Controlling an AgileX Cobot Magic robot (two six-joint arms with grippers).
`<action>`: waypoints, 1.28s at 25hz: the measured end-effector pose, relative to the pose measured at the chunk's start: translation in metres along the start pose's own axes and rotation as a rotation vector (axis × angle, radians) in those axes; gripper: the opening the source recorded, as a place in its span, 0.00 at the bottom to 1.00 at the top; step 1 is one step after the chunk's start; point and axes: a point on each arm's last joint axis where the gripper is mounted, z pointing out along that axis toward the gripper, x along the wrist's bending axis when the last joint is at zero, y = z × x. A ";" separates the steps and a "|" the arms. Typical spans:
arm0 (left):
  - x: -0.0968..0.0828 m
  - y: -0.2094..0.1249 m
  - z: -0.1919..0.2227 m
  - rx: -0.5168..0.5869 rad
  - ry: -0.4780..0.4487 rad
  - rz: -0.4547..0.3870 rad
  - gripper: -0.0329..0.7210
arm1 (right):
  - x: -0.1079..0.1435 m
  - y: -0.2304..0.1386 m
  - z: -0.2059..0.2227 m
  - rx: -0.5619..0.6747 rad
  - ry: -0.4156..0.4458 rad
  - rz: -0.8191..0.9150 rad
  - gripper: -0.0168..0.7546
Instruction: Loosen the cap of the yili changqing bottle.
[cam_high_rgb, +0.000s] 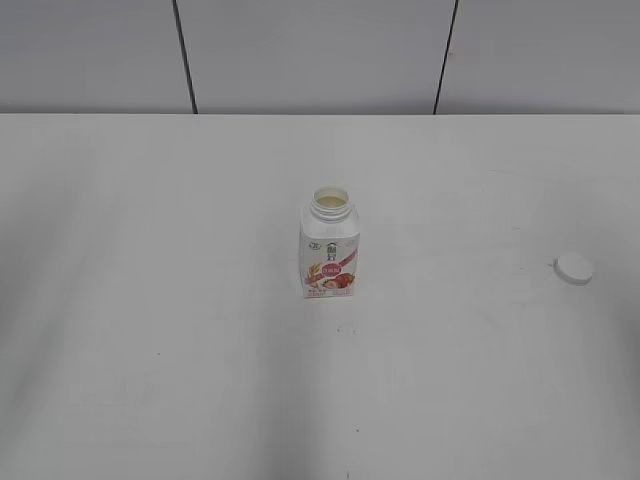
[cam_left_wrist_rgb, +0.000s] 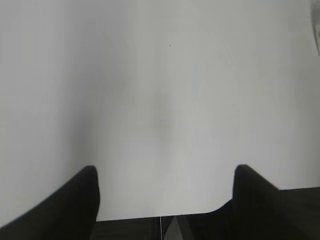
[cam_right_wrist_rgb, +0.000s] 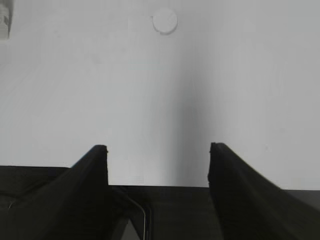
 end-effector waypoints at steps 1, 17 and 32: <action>0.003 -0.010 -0.007 -0.029 -0.002 -0.003 0.72 | 0.004 -0.014 -0.013 -0.062 -0.010 -0.007 0.67; 0.035 -0.153 -0.033 -0.430 -0.084 -0.060 0.68 | 0.020 -0.116 -0.015 -0.281 -0.043 -0.046 0.67; 0.037 -0.180 -0.028 -0.608 -0.118 0.010 0.68 | 0.025 -0.148 -0.016 -0.408 -0.081 -0.112 0.67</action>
